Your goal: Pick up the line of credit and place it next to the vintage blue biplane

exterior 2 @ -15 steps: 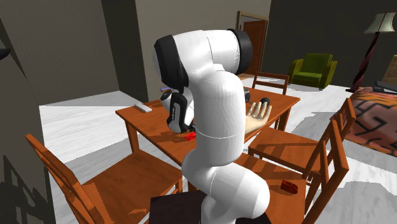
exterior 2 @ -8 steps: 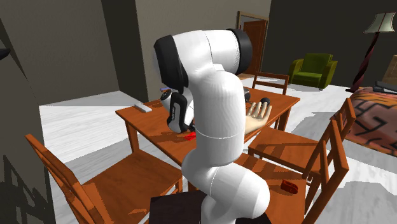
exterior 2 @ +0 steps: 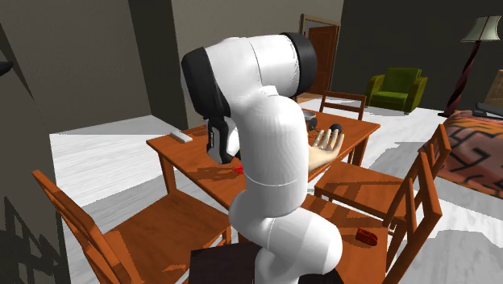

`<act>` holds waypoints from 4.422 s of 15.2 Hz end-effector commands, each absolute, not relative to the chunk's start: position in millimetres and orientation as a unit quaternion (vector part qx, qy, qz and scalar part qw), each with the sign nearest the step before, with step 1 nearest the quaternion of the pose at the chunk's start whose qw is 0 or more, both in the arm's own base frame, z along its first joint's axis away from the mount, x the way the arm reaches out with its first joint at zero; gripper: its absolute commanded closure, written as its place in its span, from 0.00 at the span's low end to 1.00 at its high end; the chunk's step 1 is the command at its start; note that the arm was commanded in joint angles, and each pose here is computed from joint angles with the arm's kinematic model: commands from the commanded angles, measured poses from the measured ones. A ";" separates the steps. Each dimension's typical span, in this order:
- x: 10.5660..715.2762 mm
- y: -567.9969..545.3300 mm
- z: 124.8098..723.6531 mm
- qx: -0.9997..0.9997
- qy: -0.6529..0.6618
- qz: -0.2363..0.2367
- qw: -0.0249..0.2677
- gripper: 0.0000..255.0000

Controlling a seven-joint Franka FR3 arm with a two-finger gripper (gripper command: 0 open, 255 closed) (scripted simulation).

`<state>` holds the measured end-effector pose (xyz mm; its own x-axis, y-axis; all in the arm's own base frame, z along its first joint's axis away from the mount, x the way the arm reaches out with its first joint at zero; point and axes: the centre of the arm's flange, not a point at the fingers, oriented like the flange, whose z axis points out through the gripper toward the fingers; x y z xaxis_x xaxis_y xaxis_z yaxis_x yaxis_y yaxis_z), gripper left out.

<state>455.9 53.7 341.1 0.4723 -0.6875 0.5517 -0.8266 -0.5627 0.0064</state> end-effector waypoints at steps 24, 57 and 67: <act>456.1 54.2 473.6 0.847 -0.447 0.253 0.137 1.00; 699.3 56.1 516.7 0.847 -0.447 0.253 0.137 1.00; 699.3 56.1 463.9 0.847 -0.447 0.253 0.137 1.00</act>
<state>698.9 56.4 469.3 0.4727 -0.6884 0.5502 -0.8265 -0.5628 0.0060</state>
